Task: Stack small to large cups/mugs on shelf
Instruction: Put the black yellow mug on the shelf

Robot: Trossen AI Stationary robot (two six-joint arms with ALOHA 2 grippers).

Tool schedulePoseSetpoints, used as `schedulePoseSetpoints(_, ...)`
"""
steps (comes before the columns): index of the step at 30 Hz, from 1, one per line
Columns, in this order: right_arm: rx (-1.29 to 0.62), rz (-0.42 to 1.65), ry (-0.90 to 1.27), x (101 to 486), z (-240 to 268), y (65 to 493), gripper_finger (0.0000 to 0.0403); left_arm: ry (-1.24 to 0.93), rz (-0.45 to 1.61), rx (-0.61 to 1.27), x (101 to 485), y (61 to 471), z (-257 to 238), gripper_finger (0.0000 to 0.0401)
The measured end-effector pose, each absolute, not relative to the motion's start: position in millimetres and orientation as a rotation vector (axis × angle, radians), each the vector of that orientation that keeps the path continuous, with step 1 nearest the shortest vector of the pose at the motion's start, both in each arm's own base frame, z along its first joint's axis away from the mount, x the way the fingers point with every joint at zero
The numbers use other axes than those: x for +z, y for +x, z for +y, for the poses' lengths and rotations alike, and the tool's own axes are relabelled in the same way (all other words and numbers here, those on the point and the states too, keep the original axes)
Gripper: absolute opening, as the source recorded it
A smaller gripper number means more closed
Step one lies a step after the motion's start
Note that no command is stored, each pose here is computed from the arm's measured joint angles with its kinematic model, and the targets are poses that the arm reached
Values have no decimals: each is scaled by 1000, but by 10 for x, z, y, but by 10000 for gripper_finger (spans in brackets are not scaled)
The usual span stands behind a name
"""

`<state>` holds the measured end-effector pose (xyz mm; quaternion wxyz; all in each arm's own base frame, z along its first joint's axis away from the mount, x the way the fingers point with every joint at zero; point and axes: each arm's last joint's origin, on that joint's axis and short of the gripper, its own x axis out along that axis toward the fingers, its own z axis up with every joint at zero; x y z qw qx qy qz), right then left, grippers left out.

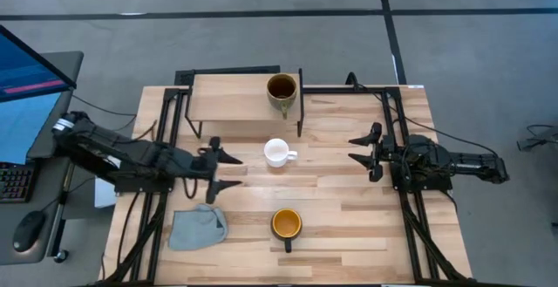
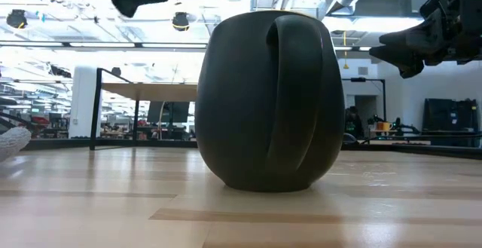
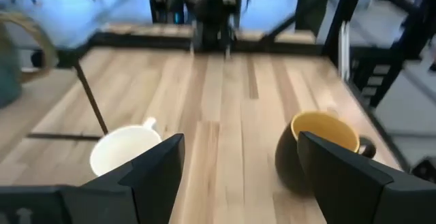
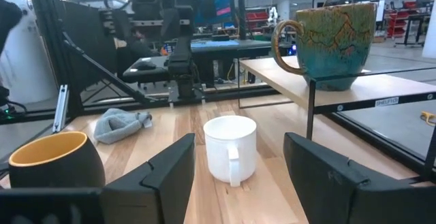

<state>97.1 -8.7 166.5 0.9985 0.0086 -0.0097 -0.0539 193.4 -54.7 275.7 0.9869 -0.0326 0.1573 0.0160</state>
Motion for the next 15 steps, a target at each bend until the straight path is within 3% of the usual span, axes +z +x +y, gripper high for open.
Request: schedulePoseSetpoints(15, -107, -19, 17, 1665, -87, 971, 244, 5, 578, 35, 2966, 2828, -853, 277)
